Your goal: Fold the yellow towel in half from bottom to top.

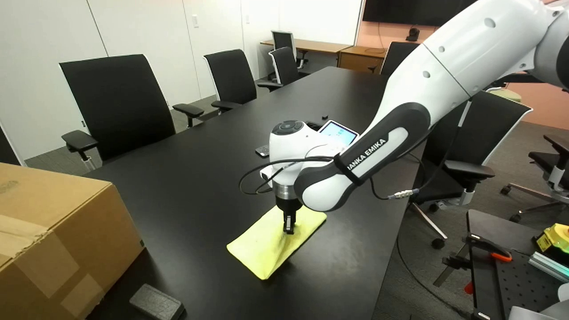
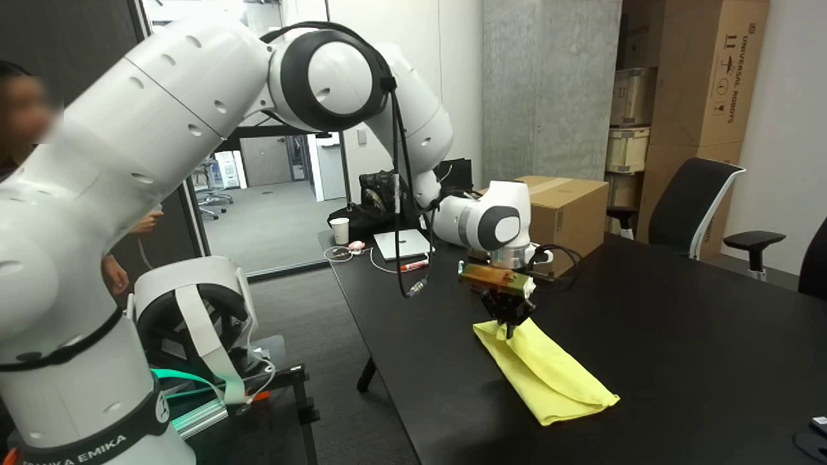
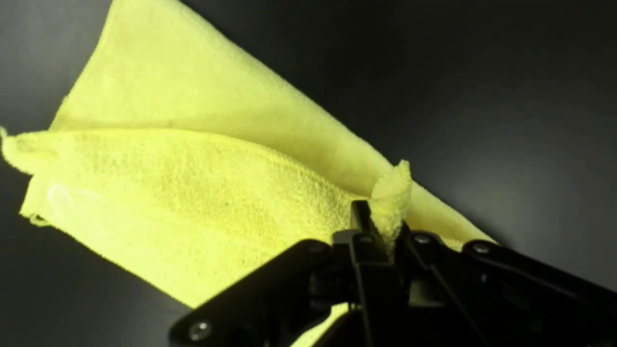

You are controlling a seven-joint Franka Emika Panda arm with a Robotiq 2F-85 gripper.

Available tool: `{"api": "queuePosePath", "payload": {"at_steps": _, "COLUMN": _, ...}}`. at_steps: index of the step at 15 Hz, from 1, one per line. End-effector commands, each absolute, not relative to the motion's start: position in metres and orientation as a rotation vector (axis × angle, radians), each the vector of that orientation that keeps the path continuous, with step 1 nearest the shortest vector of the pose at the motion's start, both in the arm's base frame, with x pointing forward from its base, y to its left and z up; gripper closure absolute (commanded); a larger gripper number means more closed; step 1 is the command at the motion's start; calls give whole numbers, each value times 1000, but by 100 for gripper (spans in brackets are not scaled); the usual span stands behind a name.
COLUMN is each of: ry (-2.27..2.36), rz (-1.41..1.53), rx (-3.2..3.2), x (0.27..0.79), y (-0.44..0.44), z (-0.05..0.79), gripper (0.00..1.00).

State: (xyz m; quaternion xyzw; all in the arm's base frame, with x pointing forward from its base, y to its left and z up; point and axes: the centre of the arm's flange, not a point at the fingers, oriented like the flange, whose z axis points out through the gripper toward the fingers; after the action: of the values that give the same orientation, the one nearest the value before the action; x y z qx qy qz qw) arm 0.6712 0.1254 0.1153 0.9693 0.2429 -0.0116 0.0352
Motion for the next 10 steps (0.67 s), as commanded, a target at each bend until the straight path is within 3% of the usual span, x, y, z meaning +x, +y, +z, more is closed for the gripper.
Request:
{"api": "queuePosePath", "payload": {"at_steps": 1, "ry": 845, "rz": -11, "rx": 2938, "x": 710, "y": 140, "z": 136, "gripper": 90}}
{"api": "queuePosePath", "payload": {"at_steps": 10, "ry": 1142, "rz": -30, "rx": 2832, "x": 757, "y": 173, "z": 94, "gripper": 90}}
